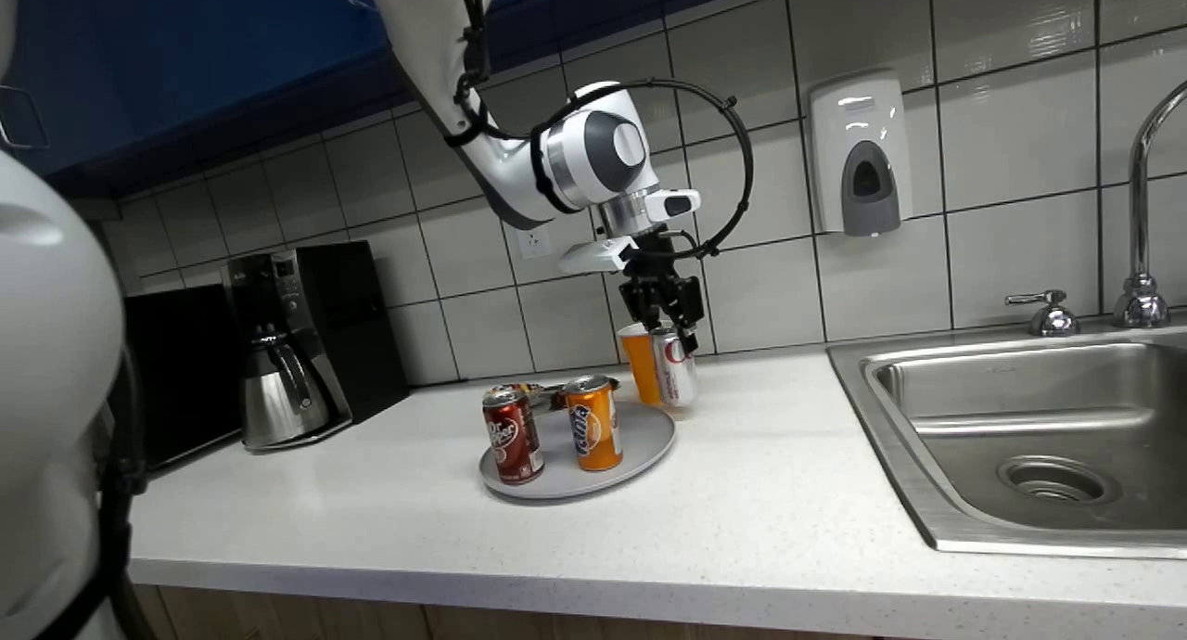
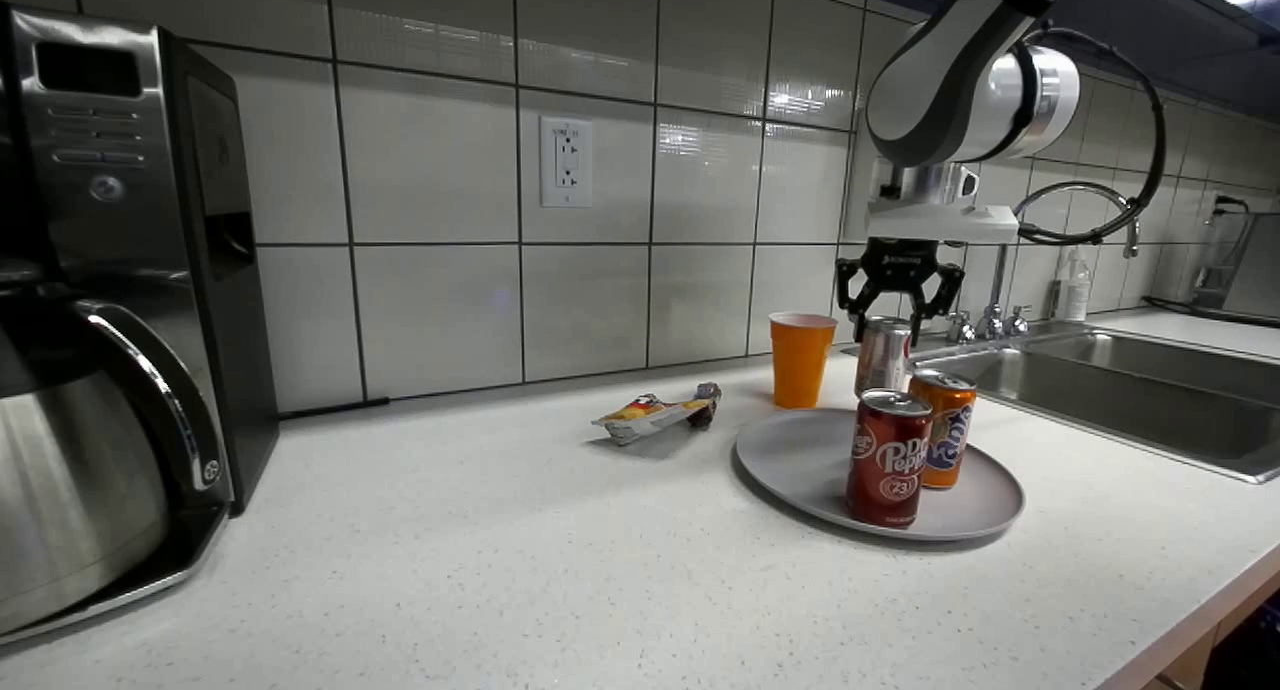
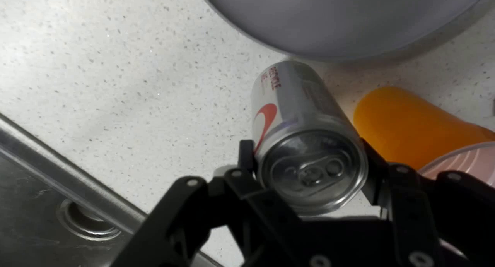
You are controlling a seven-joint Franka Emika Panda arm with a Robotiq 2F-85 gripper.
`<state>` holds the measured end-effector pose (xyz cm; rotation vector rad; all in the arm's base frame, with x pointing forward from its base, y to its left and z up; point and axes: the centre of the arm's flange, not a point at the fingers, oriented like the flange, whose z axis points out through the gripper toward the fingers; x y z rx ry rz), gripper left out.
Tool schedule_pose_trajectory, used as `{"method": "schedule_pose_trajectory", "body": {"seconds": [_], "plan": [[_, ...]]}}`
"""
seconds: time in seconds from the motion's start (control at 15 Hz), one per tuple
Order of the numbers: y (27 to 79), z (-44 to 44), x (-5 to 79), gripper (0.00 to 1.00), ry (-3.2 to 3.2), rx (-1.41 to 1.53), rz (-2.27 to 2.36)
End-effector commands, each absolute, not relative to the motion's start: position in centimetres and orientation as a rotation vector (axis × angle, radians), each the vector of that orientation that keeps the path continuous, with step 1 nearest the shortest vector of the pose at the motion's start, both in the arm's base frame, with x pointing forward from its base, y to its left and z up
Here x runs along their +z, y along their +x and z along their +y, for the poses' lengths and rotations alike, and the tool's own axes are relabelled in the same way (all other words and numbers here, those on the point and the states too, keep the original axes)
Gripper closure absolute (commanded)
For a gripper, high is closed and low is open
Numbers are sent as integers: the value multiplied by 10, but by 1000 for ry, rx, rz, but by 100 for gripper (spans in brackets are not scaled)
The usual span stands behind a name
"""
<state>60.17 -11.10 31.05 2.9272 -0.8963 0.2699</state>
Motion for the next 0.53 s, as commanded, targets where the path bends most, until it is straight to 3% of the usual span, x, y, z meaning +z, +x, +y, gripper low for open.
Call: {"method": "schedule_pose_trajectory", "body": {"seconds": [0.0,0.47], "plan": [[583,-89,331,62,2913,306,-878],[573,-56,336,62,2924,321,-803]]}}
